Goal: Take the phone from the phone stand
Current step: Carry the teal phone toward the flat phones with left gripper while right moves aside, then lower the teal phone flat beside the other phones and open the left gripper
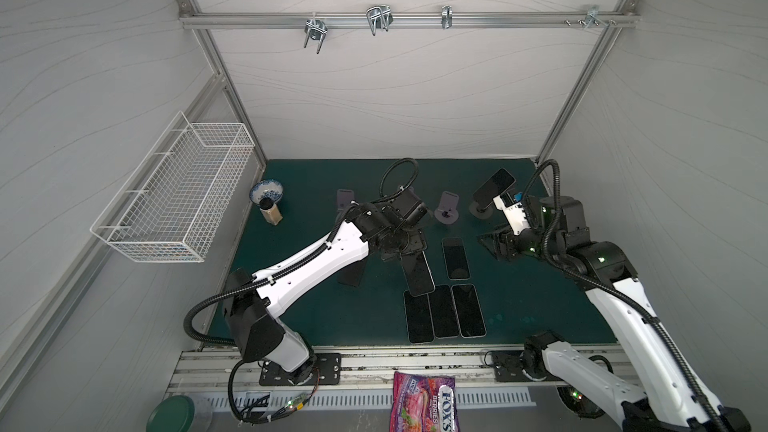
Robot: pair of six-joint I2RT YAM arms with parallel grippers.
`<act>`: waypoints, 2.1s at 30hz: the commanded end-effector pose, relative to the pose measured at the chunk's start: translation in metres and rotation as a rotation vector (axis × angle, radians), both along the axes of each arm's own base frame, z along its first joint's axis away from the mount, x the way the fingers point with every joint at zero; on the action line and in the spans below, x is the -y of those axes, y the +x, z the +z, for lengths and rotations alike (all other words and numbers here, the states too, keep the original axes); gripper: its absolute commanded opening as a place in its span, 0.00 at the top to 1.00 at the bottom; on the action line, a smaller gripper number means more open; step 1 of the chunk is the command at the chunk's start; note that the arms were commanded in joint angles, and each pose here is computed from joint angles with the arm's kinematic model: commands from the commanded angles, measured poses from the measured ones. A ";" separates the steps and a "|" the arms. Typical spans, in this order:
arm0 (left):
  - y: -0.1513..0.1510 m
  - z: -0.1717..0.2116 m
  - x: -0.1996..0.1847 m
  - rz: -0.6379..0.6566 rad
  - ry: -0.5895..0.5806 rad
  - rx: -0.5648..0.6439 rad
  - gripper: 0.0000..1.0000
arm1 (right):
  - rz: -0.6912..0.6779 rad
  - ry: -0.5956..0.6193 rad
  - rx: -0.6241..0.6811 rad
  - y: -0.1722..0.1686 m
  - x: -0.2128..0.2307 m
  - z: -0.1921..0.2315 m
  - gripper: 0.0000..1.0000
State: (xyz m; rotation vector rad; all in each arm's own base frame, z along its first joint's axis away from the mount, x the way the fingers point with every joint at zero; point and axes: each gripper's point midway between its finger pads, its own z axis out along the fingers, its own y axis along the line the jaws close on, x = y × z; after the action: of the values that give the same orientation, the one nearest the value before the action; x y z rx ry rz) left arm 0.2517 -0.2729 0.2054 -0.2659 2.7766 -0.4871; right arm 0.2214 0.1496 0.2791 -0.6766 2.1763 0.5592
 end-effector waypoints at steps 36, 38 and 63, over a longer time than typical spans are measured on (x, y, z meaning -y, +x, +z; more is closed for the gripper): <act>0.065 -0.088 0.073 -0.083 0.027 -0.268 0.40 | -0.018 -0.117 0.161 -0.014 0.014 -0.013 0.34; 0.065 -0.091 0.073 -0.083 0.025 -0.284 0.40 | -0.020 -0.126 0.158 -0.014 0.015 -0.014 0.34; 0.094 -0.098 0.084 -0.113 0.062 -0.216 0.38 | -0.031 -0.161 0.117 -0.008 0.015 -0.024 0.32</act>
State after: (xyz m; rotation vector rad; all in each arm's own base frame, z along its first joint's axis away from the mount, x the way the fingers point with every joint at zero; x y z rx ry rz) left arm 0.3396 -0.3586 0.1052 -0.1741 3.0477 -0.4538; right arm 0.2130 0.1339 0.2573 -0.7284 2.1252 0.3305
